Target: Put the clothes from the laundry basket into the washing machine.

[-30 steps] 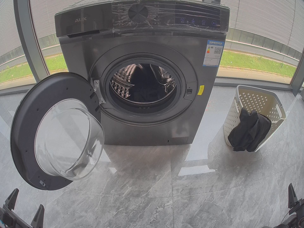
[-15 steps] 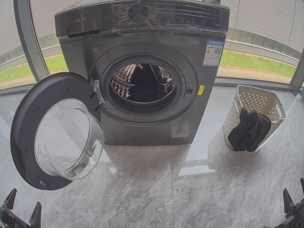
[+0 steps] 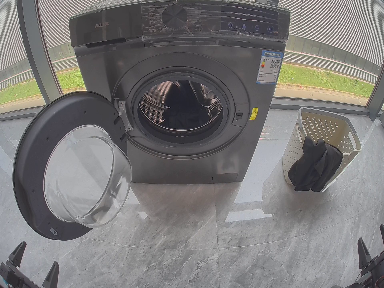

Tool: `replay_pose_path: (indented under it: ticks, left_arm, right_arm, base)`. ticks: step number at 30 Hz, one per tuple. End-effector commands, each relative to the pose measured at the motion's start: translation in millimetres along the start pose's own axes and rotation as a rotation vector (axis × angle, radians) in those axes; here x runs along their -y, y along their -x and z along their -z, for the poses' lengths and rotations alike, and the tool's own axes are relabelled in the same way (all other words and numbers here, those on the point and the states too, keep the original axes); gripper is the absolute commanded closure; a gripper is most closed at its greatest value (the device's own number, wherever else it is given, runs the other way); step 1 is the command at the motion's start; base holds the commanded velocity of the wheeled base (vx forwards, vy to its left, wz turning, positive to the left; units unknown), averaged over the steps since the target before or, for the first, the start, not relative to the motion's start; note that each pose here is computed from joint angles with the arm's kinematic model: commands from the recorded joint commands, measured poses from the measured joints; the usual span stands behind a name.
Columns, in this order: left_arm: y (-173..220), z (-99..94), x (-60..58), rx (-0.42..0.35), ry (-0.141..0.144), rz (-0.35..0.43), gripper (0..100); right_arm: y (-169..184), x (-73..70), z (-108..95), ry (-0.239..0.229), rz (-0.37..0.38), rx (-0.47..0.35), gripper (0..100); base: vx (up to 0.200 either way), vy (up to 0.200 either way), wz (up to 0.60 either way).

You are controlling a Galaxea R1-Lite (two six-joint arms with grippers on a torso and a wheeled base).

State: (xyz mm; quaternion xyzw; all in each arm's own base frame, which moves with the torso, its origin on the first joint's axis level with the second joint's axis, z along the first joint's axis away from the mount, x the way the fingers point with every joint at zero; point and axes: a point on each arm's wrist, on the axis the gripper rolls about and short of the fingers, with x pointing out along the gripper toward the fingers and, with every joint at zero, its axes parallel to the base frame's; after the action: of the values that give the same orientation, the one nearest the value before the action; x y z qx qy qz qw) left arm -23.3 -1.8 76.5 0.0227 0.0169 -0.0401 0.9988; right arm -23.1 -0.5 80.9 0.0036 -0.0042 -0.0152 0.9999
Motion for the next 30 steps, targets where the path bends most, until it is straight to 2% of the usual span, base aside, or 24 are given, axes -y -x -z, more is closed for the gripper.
replay_pose_path:
  ticks: [1,8,17,23,30]
  left_arm:
    - [-0.5,5.1,-0.2,-0.005,0.004,-0.019,0]
    - [-0.5,5.1,-0.3,-0.005,0.021,-0.022,0]
    - [-0.5,5.1,-0.3,-0.005,0.023,-0.022,0]
    - [-0.5,5.1,-0.3,-0.005,0.023,-0.022,0]
    - [-0.5,5.1,-0.2,-0.005,0.021,-0.022,0]
  right_arm:
    - [-0.3,0.0,5.0,0.001,0.0,-0.004,0]
    - [-0.3,0.0,5.0,0.001,0.0,-0.004,0]
    - [-0.3,0.0,5.0,0.001,0.0,-0.004,0]
    - [-0.3,0.0,5.0,0.001,0.0,-0.004,0]
    - [-0.3,0.0,5.0,0.001,0.0,-0.004,0]
  base:
    - [0.0,-0.2,0.0]
    - [0.0,-0.2,0.0]
    - [0.0,-0.2,0.0]
    - [0.0,0.0,0.0]
    - [0.0,-0.2,0.0]
